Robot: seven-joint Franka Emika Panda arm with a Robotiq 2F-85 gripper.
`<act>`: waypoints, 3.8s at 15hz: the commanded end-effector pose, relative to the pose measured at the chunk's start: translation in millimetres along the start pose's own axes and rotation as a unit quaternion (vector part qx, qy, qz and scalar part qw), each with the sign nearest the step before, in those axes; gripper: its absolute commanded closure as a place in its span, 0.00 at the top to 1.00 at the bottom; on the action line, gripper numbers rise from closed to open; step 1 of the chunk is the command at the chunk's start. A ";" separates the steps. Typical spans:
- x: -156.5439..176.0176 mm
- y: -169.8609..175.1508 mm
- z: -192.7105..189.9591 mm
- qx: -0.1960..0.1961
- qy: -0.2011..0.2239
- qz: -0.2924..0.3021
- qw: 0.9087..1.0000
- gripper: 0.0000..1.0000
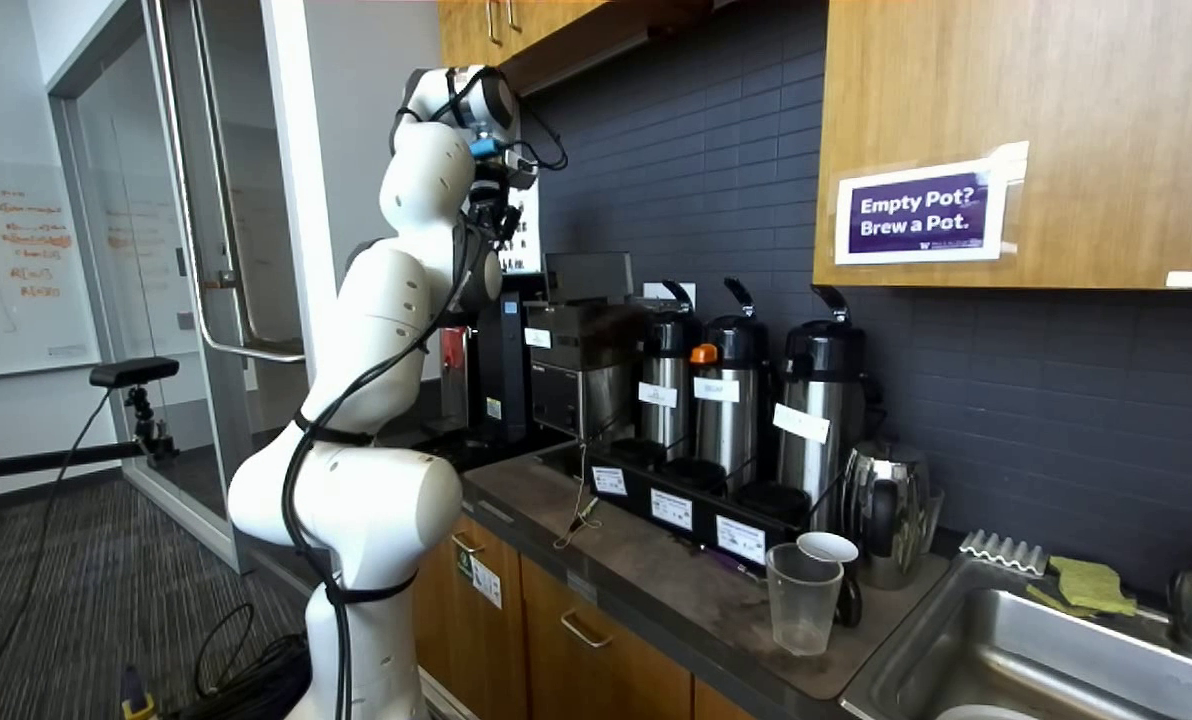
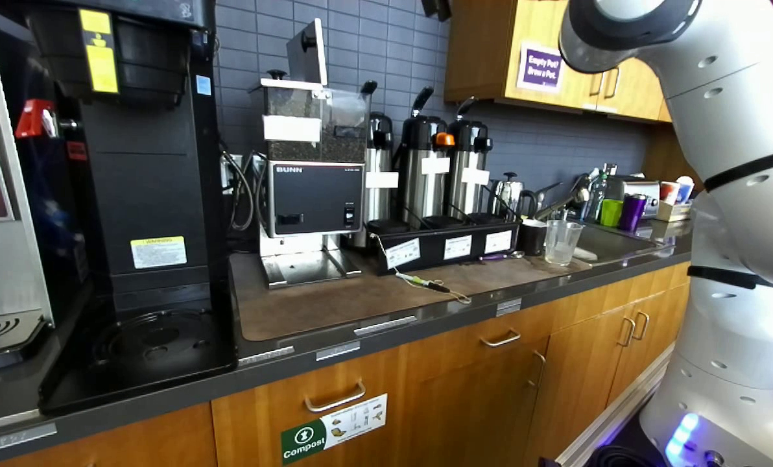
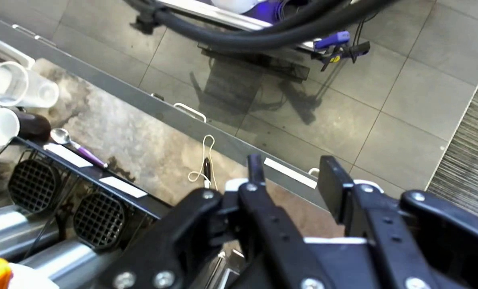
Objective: Open the glass container above the coffeemaker.
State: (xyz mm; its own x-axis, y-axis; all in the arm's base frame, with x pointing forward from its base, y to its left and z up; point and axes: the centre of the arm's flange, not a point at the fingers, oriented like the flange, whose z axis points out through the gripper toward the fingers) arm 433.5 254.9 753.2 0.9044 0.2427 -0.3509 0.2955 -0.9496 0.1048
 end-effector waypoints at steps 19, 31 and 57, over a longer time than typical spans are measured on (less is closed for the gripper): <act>-34.3 38.3 94.8 -0.035 -0.150 0.202 0.967 0.17; -65.7 59.0 107.6 -0.047 -0.283 0.249 0.925 0.17; -128.1 54.9 294.9 0.029 0.068 0.337 0.939 0.17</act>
State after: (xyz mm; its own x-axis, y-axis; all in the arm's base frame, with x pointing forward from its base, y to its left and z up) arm 279.2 146.3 566.4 0.8845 -0.4094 -0.2238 -0.3439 -0.8962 0.2803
